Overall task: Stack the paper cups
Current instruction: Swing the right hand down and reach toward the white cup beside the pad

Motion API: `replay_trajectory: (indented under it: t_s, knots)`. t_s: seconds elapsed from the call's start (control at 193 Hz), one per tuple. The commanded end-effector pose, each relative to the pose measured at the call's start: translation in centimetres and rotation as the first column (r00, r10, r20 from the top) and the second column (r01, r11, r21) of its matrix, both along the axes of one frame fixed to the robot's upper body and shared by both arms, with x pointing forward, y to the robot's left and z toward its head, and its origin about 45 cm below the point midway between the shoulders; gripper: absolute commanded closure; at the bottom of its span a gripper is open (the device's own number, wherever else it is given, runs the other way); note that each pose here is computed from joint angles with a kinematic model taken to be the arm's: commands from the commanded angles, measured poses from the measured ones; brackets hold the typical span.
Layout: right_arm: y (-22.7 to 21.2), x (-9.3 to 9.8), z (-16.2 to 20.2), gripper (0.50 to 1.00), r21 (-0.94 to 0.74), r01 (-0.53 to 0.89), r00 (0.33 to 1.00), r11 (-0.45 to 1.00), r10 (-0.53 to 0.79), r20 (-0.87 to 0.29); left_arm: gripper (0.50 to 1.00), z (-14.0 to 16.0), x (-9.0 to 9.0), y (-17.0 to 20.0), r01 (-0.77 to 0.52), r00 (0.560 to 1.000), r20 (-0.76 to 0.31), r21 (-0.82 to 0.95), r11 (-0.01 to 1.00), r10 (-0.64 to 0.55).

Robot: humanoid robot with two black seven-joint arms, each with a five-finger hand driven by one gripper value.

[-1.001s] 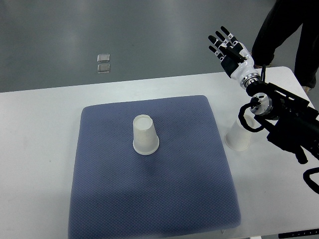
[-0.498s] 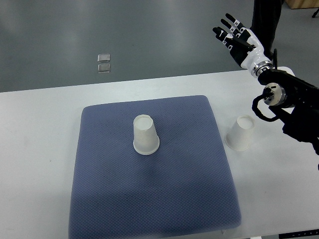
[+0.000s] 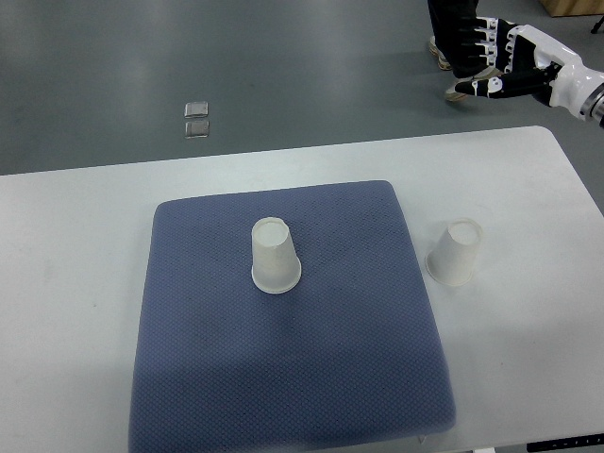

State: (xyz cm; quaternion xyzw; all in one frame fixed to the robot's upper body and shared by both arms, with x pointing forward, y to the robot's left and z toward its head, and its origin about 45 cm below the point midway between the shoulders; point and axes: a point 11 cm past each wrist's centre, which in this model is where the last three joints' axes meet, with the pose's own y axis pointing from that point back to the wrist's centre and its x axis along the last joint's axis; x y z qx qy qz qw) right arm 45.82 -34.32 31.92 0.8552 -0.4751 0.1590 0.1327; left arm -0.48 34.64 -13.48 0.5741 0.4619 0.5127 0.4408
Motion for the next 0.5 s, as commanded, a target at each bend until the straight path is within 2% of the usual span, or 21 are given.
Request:
replay_trajectory:
  t_s: [0.0, 0.125, 0.218, 0.332, 0.493]
  knots:
    - [1.3, -1.8, 0.3, 0.576, -0.195, -0.147, 0.989, 0.97, 0.15, -0.004, 0.5, 0.0, 0.0, 0.0, -0.001, 1.0, 0.0, 0.0, 1.0, 0.001]
    - [3.9, -3.7, 0.0, 0.576, -0.413, -0.302, 0.947, 0.86, 0.32, -0.026, 0.5, 0.0, 0.0, 0.0, -0.001, 1.0, 0.0, 0.0, 1.0, 0.001]
    - [4.6, -5.1, -2.1, 0.579, -0.575, -0.386, 0.908, 0.721, 0.408, -0.098, 0.5, 0.0, 0.1, 0.0, 0.0, 1.0, 0.001, 0.0, 1.0, 0.0]
    - [4.4, -5.7, -3.9, 0.579, -0.683, -0.426, 0.881, 0.594, 0.444, -0.164, 0.5, 0.0, 0.0, 0.0, -0.001, 1.0, 0.0, 0.0, 1.0, 0.001]
    - [3.8, -6.4, -5.7, 0.579, -0.746, -0.453, 0.86, 0.488, 0.458, -0.223, 0.5, 0.0, 0.0, 0.0, 0.0, 1.0, 0.0, -0.001, 1.0, 0.0]
